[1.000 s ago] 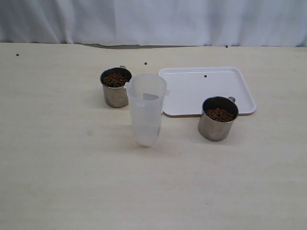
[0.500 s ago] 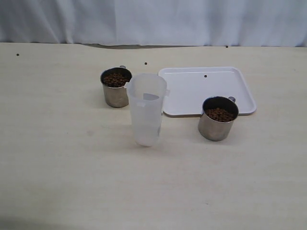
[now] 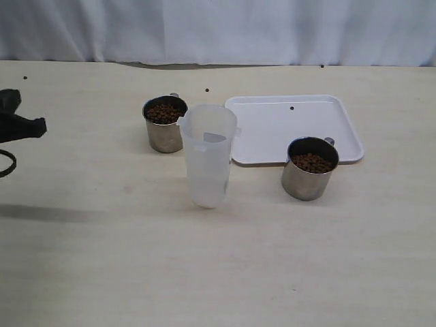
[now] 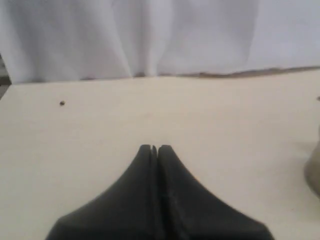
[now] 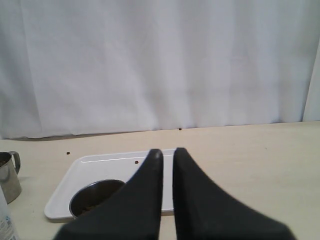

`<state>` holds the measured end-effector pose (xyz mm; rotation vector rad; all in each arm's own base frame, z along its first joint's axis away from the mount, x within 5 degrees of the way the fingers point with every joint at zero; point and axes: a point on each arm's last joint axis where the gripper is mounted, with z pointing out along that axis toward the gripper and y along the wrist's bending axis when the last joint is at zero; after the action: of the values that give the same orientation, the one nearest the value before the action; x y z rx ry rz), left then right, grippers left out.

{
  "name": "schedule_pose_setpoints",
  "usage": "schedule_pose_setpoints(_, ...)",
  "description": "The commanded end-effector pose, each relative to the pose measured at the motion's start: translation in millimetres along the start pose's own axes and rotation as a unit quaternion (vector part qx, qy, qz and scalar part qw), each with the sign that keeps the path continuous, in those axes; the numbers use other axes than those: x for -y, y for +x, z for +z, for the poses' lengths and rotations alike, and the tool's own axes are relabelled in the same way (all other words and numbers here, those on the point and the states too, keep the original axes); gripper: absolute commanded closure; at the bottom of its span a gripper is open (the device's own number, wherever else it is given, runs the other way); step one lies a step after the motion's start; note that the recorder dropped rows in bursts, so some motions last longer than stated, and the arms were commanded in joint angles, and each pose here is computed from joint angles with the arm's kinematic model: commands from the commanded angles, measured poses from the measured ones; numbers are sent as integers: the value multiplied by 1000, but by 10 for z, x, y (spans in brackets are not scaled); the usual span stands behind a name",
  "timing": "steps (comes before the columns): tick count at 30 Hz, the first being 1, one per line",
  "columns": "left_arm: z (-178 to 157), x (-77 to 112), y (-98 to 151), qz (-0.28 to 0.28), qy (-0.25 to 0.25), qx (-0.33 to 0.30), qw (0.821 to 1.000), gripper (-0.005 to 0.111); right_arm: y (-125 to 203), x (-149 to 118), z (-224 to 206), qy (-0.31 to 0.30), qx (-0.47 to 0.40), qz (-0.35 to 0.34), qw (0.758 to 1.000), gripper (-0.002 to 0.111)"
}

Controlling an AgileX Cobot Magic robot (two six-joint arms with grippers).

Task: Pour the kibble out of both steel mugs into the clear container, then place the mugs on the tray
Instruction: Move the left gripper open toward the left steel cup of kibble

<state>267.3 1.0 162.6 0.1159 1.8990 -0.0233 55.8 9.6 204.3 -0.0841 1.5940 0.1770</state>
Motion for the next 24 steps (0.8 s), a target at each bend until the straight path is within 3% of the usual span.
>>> schedule_pose_setpoints(1,109,-227,277,18,26,-41,999,107,7,4,-1,3,2,0,1000,103)
schedule_pose_setpoints(4,113,-407,391,-32,51,-15,998,107,7,4,-1,3,2,0,1000,103)
schedule_pose_setpoints(9,68,-474,497,-1,188,49,981,107,7,4,-1,3,2,0,1000,103)
schedule_pose_setpoints(12,148,-496,600,-2,262,22,965,107,7,4,-1,3,2,0,1000,103)
schedule_pose_setpoints(15,293,-543,631,7,302,14,953,107,7,4,-1,3,2,0,1000,103)
schedule_pose_setpoints(17,385,-584,666,1,297,14,955,107,7,4,-1,3,2,0,1000,103)
schedule_pose_setpoints(21,504,-672,761,-48,240,15,969,107,7,4,-1,3,2,0,1000,103)
schedule_pose_setpoints(24,499,-599,783,-3,276,15,961,107,7,4,-1,3,2,0,1000,103)
